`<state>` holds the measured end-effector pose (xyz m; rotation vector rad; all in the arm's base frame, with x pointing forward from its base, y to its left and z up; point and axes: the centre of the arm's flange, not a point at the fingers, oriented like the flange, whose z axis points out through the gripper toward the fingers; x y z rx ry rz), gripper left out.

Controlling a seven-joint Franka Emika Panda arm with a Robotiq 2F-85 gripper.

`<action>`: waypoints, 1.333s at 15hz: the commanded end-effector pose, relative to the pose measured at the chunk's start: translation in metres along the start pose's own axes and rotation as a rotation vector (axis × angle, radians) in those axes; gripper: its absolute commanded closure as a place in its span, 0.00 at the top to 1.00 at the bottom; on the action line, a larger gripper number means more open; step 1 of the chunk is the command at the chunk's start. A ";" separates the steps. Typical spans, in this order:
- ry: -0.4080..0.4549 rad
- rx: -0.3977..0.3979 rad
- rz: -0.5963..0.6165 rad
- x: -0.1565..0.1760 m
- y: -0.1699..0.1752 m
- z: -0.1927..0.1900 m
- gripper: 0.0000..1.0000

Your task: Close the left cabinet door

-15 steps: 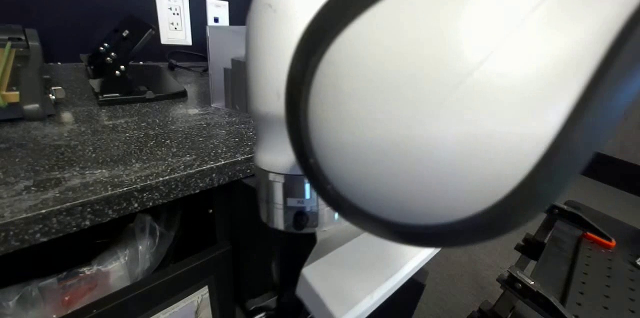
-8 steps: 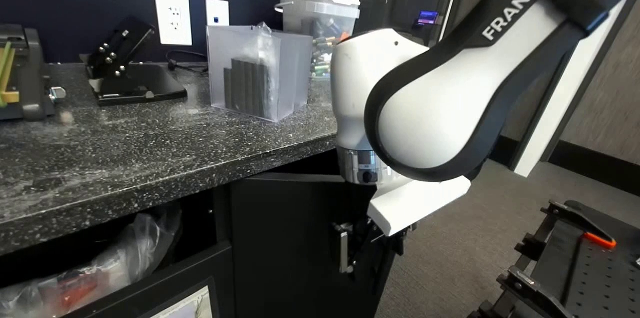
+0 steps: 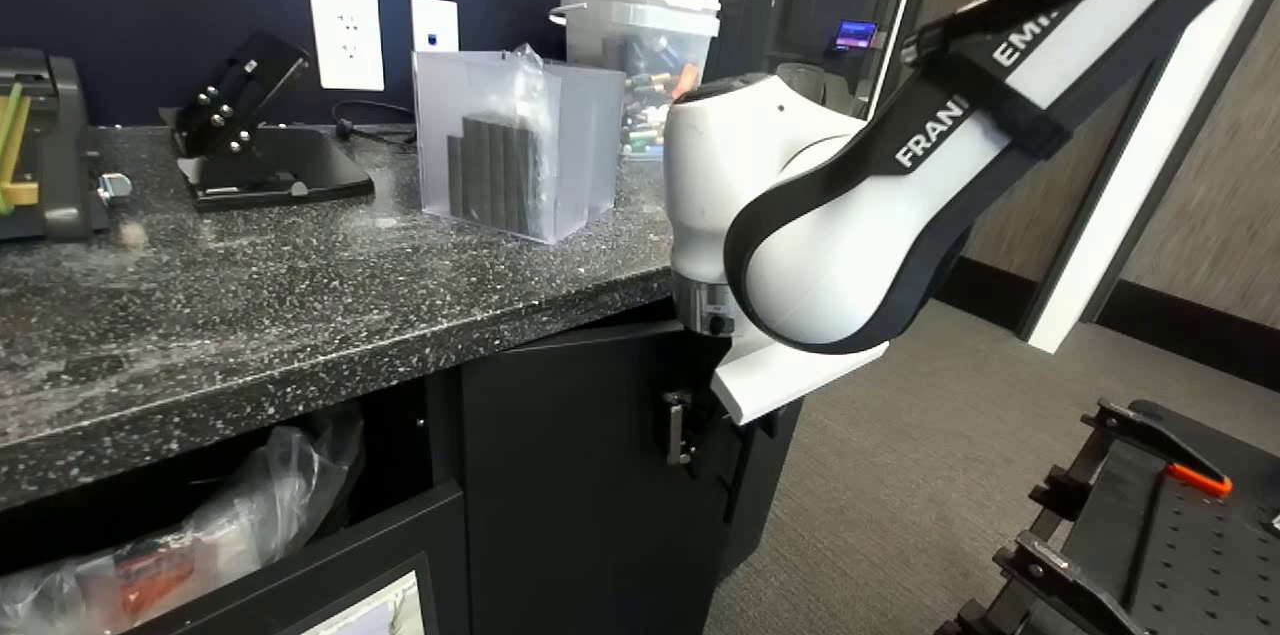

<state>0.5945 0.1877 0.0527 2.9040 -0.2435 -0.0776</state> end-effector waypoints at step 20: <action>0.212 0.040 -0.209 -0.019 -0.039 -0.095 1.00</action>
